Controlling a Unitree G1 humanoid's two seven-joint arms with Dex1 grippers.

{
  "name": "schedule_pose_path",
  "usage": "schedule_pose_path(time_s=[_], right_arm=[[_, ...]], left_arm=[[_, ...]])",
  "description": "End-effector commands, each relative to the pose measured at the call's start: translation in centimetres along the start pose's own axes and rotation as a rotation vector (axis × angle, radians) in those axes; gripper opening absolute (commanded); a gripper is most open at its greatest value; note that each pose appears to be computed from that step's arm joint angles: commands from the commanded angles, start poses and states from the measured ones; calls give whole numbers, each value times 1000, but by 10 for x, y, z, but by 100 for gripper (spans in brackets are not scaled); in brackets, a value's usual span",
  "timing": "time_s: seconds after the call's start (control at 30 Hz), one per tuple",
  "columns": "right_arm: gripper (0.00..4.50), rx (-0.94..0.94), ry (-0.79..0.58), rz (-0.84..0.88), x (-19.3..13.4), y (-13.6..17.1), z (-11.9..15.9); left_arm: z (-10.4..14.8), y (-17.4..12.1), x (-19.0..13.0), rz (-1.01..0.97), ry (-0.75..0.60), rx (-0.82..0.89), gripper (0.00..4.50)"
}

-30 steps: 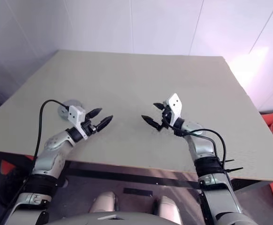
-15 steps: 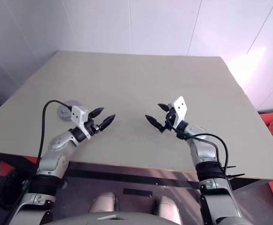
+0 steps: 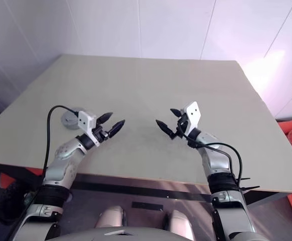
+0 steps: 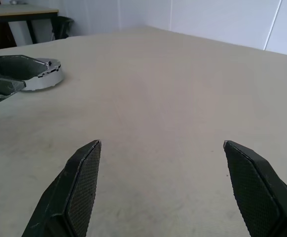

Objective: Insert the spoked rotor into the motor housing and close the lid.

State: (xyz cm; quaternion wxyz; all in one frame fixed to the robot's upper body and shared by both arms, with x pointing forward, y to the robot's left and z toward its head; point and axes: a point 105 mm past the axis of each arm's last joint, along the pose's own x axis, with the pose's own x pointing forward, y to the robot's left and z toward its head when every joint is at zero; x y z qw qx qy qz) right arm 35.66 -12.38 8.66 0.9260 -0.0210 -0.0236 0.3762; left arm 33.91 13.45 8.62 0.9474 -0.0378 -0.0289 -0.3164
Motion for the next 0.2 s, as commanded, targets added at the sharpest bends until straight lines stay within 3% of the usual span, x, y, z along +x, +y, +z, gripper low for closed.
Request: schedule_pose_path(time_s=[0.03, 0.2], right_arm=[[450, -24, -71, -18, 4, -7, 20], [450, -20, -67, -21, 5, -6, 18]], left_arm=[[14, -1, -1, 12, -52, 34, 387], [15, -2, -1, 17, -56, 36, 387]])
